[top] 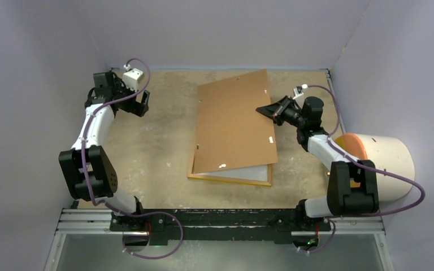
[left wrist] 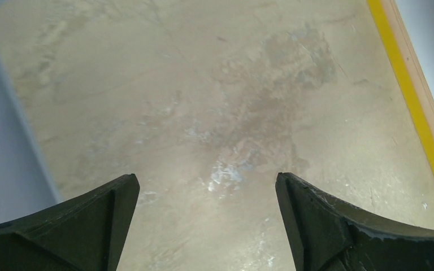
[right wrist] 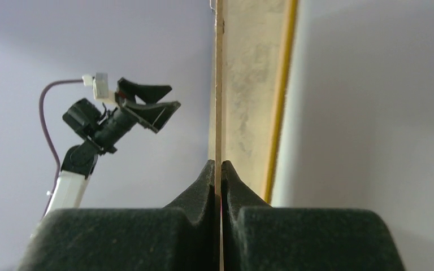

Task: Put the photo into the frame
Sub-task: Turn over the photo frame item on the photo frame.

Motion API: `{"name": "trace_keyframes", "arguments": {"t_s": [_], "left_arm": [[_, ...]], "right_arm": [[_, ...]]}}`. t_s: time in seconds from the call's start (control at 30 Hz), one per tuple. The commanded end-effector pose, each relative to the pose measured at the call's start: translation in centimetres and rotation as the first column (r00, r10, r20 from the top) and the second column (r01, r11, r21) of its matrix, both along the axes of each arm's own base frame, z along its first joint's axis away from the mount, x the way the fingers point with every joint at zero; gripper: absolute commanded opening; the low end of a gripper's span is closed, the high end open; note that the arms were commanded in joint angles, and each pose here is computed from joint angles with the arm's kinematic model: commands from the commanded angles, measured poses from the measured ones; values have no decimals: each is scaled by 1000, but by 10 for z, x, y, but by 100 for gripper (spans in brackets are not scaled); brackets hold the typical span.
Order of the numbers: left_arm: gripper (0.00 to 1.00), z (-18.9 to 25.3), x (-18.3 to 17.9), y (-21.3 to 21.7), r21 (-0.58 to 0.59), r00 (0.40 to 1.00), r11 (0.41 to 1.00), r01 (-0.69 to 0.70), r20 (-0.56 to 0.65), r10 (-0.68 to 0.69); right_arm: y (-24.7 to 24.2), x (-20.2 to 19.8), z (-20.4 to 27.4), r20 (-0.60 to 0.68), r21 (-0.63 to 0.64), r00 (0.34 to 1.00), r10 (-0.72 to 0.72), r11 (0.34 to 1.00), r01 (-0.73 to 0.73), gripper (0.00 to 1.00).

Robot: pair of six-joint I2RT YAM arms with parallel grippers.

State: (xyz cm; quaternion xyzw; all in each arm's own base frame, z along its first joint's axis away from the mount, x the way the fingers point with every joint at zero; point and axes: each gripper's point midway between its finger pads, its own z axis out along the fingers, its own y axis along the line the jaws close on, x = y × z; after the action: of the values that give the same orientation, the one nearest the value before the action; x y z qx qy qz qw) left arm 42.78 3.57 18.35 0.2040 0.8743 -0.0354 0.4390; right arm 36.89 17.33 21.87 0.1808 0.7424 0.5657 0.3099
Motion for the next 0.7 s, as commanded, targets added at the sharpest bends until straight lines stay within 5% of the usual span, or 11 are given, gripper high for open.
{"name": "trace_keyframes", "arguments": {"t_s": [0.0, 0.67], "left_arm": [[99, -12, -1, -18, 3, 997, 997, 81, -12, -81], [100, -38, -16, -42, 33, 981, 984, 177, -80, -174]], "right_arm": [[-20, -3, 5, 54, 13, 997, -50, 999, 49, 0], [-29, 22, -48, 59, -12, 993, -99, 995, 100, 0]]}}
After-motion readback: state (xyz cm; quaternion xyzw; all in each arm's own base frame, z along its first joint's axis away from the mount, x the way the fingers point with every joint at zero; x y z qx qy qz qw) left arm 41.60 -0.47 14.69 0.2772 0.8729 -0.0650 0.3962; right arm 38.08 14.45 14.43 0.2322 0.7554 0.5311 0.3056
